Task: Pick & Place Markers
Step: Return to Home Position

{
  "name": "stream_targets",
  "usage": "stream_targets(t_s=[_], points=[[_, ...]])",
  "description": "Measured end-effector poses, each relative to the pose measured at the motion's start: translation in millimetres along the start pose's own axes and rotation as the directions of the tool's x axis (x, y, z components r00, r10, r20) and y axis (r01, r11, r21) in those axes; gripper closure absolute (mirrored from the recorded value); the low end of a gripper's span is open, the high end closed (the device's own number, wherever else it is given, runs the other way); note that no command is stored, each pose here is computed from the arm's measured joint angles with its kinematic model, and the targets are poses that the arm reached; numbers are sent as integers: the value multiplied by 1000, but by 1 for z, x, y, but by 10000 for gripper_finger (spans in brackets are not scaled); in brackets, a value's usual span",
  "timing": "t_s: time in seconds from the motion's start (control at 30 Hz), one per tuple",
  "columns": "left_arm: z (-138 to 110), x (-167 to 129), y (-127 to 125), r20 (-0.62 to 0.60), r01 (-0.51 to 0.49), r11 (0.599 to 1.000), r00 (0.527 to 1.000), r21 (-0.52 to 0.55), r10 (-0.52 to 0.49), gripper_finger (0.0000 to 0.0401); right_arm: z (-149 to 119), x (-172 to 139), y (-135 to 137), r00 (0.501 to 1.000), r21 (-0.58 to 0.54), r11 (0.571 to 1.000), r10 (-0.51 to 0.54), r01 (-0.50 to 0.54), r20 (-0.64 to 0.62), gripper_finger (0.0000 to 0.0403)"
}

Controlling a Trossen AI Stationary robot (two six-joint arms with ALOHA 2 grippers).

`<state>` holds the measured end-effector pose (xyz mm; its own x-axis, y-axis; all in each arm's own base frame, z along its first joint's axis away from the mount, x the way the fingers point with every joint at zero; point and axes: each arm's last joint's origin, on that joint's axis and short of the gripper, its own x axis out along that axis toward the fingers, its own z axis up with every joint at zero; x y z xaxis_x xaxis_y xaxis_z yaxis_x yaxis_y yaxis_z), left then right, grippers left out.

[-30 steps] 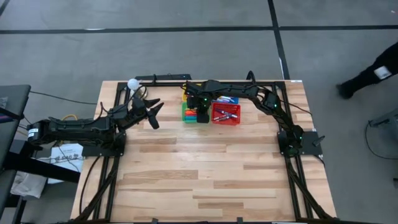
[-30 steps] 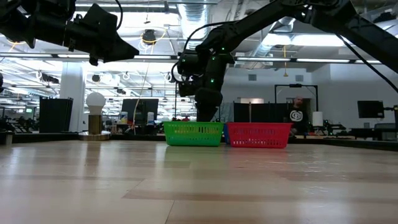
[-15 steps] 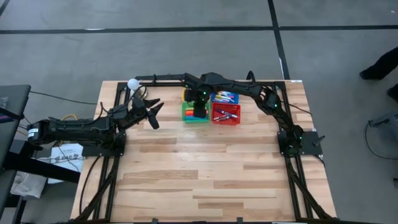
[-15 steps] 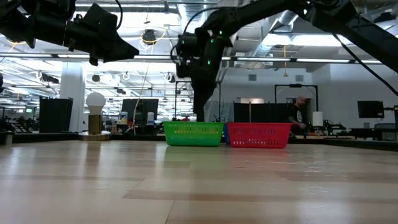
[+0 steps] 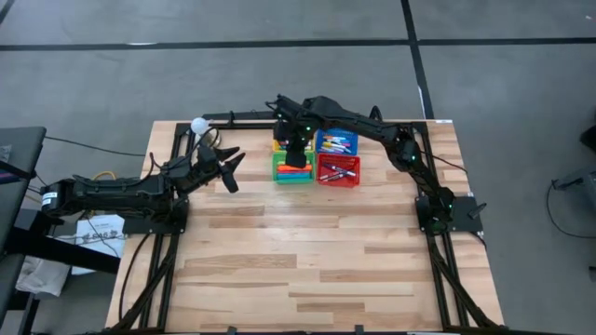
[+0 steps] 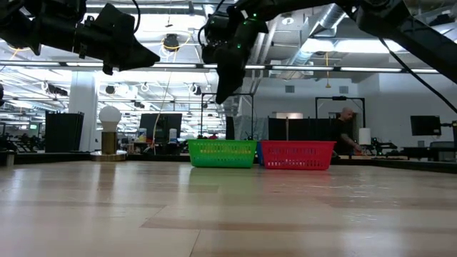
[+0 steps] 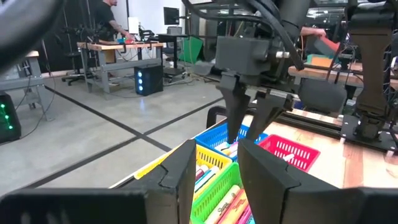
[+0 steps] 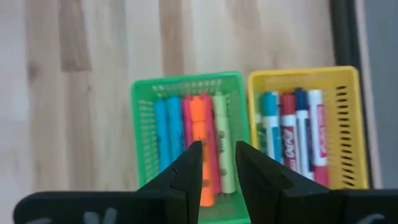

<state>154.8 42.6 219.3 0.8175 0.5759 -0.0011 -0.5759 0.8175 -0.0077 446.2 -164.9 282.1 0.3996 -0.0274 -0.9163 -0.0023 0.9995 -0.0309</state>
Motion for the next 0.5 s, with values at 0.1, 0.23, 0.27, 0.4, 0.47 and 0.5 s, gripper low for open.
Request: stream_targets(t_s=[0.1, 0.23, 0.27, 0.4, 0.47, 0.5], points=[[0, 0, 0, 0, 0, 1000, 1000, 0, 0, 284, -1, -2, -1, 998, 10, 998, 64, -64, 21, 317], [0, 0, 0, 0, 0, 1000, 1000, -9, 0, 284, -1, -3, -2, 981, 18, 983, 182, -184, 68, 317], [0, 0, 0, 0, 0, 1000, 1000, -17, 0, 284, -2, -3, -3, 978, 20, 980, 197, -199, 74, 317], [2, -2, 1, 12, -1, 999, 1000, -33, 1, 284, -2, -3, -4, 977, 27, 979, 201, -204, 76, 317], [4, -4, 2, 27, 0, 999, 1000, -46, 1, 284, -2, -3, -3, 976, 43, 978, 203, -206, 77, 317], [5, -5, 2, 35, 2, 999, 999, -50, -1, 284, -1, -3, -1, 976, 41, 977, 205, -208, 75, 317]])
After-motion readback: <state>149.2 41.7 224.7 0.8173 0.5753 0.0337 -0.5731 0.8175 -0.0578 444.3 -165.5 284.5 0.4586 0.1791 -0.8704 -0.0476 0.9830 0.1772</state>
